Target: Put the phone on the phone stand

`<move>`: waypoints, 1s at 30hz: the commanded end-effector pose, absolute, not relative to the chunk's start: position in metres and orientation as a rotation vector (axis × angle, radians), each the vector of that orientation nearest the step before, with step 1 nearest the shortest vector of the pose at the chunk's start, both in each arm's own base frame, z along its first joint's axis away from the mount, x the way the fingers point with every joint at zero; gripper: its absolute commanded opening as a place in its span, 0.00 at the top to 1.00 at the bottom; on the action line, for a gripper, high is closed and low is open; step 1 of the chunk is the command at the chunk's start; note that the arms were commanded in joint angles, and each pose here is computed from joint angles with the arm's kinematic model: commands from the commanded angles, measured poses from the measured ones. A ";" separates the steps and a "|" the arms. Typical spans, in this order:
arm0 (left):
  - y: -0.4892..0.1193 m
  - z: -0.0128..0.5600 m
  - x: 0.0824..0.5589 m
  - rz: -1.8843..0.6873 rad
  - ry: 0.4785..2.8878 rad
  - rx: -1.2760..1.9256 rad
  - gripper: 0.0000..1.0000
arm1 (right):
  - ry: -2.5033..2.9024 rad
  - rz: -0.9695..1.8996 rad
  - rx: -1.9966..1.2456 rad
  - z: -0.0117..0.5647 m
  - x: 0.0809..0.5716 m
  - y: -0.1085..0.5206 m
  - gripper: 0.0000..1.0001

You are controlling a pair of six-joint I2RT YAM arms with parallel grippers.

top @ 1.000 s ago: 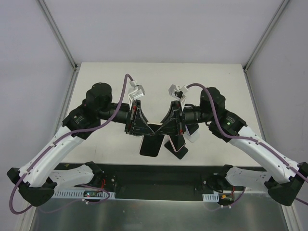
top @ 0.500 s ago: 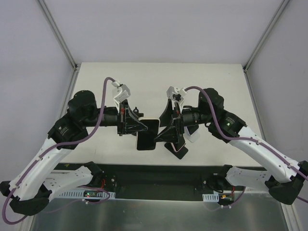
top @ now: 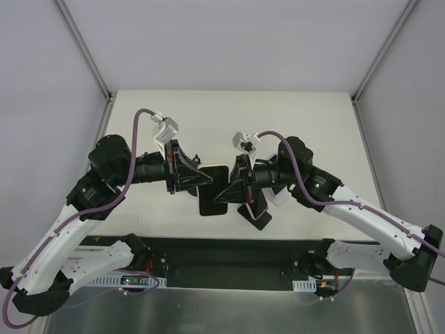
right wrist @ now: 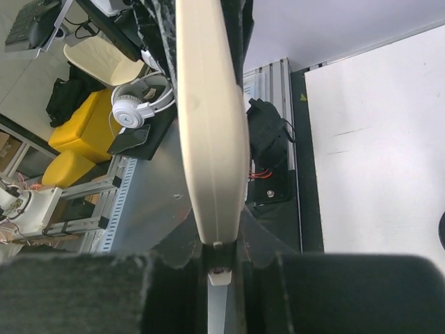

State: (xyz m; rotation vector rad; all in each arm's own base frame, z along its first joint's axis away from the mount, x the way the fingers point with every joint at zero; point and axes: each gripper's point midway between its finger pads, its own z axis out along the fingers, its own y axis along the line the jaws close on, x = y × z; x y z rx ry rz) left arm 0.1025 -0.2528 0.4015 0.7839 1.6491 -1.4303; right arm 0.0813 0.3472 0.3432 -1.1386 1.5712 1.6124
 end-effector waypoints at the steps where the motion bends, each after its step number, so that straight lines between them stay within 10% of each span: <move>1: -0.261 0.414 0.078 -1.572 1.556 0.935 0.86 | 1.430 1.629 -1.090 0.377 0.083 0.350 0.99; 6: -0.263 0.401 0.080 -1.563 1.603 0.961 0.76 | 1.451 1.631 -1.112 0.374 0.081 0.349 0.99; 10: -0.260 0.398 0.086 -1.486 1.619 0.958 1.00 | 1.452 1.622 -1.121 0.375 0.080 0.351 0.99; 12: -0.249 0.406 0.096 -1.372 1.604 0.884 1.00 | 1.511 1.549 -1.082 0.367 0.091 0.352 0.62; 16: -0.196 0.412 0.153 -0.947 1.634 0.497 1.00 | 1.717 1.282 -0.907 0.334 0.132 0.344 0.25; 20: -0.107 0.400 0.186 -0.553 1.622 0.079 1.00 | 1.929 0.955 -0.603 0.302 0.186 0.331 0.30; 30: -0.079 0.377 0.175 -0.477 1.622 0.038 1.00 | 2.188 0.719 -0.470 0.248 0.220 0.376 0.43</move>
